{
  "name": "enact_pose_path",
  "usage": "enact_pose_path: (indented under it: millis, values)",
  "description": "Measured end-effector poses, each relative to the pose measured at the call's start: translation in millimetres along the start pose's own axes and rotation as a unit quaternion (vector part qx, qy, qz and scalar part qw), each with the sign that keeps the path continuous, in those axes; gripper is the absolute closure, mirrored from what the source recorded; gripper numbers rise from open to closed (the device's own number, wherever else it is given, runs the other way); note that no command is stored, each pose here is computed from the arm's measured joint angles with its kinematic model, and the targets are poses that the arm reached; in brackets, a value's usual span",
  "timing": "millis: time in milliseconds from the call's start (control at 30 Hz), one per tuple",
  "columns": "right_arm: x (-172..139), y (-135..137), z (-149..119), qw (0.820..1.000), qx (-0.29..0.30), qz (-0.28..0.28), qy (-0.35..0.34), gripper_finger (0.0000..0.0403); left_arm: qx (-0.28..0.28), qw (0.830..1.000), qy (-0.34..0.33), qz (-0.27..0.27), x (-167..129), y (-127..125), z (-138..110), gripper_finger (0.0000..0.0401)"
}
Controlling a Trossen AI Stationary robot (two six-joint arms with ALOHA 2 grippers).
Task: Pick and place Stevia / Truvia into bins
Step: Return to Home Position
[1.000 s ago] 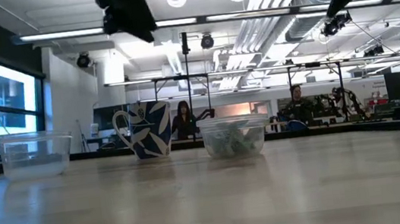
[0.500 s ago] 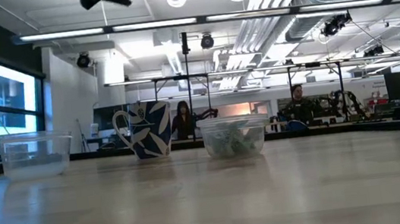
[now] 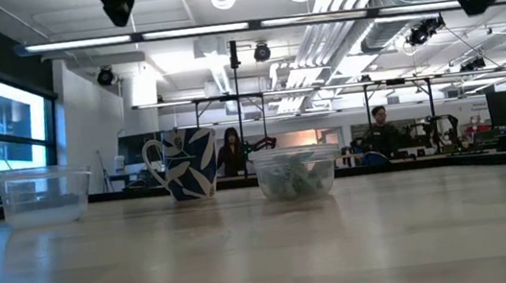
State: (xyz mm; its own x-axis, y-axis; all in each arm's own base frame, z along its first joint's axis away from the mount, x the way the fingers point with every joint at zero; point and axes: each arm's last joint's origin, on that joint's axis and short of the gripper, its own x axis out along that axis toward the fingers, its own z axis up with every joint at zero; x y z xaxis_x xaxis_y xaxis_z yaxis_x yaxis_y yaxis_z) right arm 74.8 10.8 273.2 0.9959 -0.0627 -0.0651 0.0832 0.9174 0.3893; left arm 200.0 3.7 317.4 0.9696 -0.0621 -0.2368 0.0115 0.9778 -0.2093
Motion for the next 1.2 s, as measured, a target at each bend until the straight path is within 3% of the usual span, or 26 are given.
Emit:
enact_pose_path:
  millis: [100, 267, 433, 600, 833, 1200]
  values:
    - [-4, -8, -15, 1.000, 0.000, 0.007, -0.013, 0.0160, 0.006, 0.998, -0.055, -0.020, -9, 1, -12, 0.0208]
    - [-6, -19, -35, 0.999, 0.002, -0.009, -0.032, 0.0160, 0.004, 0.995, -0.081, -0.059, -20, 3, -40, 0.0208]
    - [3, -23, -49, 0.999, 0.015, -0.025, -0.022, 0.0160, 0.006, 0.992, -0.105, -0.063, -28, 7, -63, 0.0208]
    - [13, -26, -68, 0.999, 0.030, 0.011, -0.024, 0.0160, -0.012, 0.991, -0.125, -0.050, -32, 12, -83, 0.0208]
    - [23, -32, -91, 0.999, 0.042, 0.012, -0.028, 0.0160, -0.018, 0.991, -0.125, -0.042, -38, 16, -104, 0.0208]
    - [24, -36, -90, 0.999, 0.010, -0.013, -0.038, 0.0160, -0.057, 0.987, -0.152, 0.022, -48, 28, -146, 0.0208]
